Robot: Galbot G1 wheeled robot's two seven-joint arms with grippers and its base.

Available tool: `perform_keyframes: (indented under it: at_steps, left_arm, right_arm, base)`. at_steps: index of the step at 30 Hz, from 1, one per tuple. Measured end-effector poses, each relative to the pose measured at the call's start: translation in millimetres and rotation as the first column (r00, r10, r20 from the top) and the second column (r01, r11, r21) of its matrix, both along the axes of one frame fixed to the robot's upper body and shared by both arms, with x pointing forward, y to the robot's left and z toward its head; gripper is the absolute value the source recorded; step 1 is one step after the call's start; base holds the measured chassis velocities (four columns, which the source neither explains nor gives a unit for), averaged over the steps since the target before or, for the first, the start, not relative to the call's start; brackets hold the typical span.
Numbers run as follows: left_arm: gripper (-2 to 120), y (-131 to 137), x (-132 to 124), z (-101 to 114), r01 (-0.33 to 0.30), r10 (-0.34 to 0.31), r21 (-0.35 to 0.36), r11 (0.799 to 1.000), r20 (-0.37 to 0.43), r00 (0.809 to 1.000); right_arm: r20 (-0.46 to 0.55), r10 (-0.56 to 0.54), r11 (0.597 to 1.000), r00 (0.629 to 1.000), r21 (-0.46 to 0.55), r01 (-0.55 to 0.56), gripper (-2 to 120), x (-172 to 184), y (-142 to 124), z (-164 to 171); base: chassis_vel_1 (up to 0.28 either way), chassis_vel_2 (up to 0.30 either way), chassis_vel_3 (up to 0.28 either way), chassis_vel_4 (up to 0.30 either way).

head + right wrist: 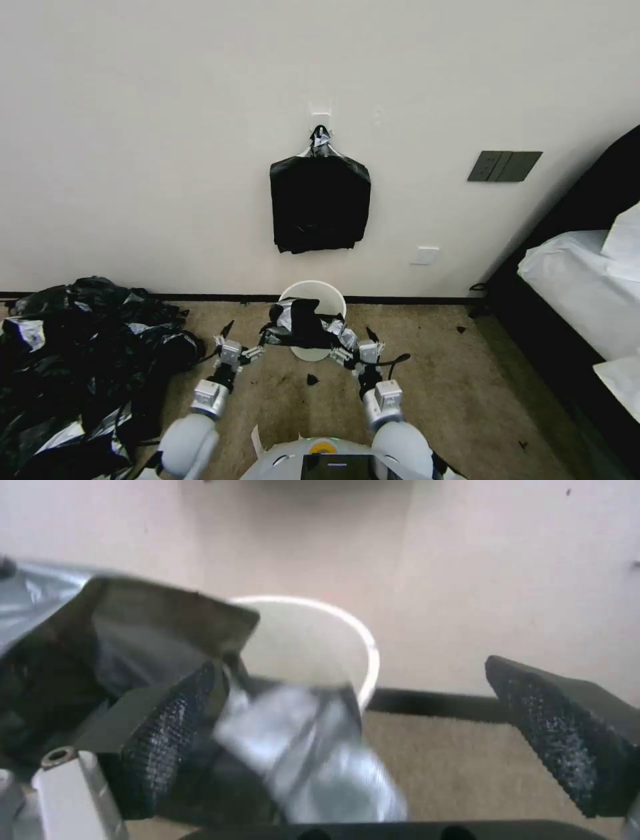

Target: Place a trash bag onto the trash bin.

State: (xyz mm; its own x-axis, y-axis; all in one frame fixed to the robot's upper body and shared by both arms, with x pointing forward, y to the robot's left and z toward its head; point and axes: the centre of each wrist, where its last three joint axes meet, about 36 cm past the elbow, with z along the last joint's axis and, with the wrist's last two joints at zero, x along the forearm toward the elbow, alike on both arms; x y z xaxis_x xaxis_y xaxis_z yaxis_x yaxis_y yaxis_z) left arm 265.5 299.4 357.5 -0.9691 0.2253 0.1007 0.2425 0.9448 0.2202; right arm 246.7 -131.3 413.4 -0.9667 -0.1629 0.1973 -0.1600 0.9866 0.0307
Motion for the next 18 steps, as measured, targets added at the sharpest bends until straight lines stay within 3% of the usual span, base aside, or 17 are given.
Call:
perform_keyframes:
  at_steps: [1,2,5,6,12,16,18]
  left_arm:
    - [100,1.1,0.2,0.2,0.002,-0.002,0.001,1.0,0.001,1.0]
    - [100,23.5,5.1,4.3,0.041,-0.042,0.022,0.999,0.027,0.999]
    - [100,41.8,9.0,6.8,0.055,-0.057,0.046,0.997,0.048,0.997]
    - [100,59.5,13.2,6.7,0.043,-0.047,0.07,0.997,0.064,0.997]
    - [100,79.9,23.6,-9.7,0.007,-0.013,0.081,0.997,0.079,0.997]
    - [100,94.0,29.3,-16.6,-0.034,0.026,0.08,0.996,0.096,0.995]
    - [100,104.3,34.9,-16.4,-0.066,0.058,0.063,0.996,0.121,0.991]
  right_arm:
    - [0.001,0.0,1.0,1.0,0.001,0.0,100,0.3,-0.1,0.3]
    - [0.016,0.004,1.0,1.0,0.015,-0.005,100,6.0,-2.3,5.7]
    - [0.026,0.007,1.0,1.0,0.023,-0.008,100,9.3,-3.3,9.3]
    - [0.036,0.008,1.0,0.999,0.028,-0.009,100,12.6,-3.6,12.2]
    - [0.053,0.012,0.999,0.999,0.041,-0.014,100,32.0,-1.2,16.3]
    - [0.054,0.02,0.999,0.998,0.039,-0.022,100,59.4,-5.3,11.1]
    - [0.031,0.028,0.999,0.999,0.034,-0.029,100,90.0,-12.5,2.5]
  base:
    - [0.0,0.0,0.0,0.0]
    - [0.0,0.0,0.0,0.0]
    - [0.0,0.0,0.0,0.0]
    - [0.0,0.0,0.0,0.0]
    - [0.0,0.0,0.0,0.0]
    - [0.0,0.0,0.0,0.0]
    - [0.0,0.0,0.0,0.0]
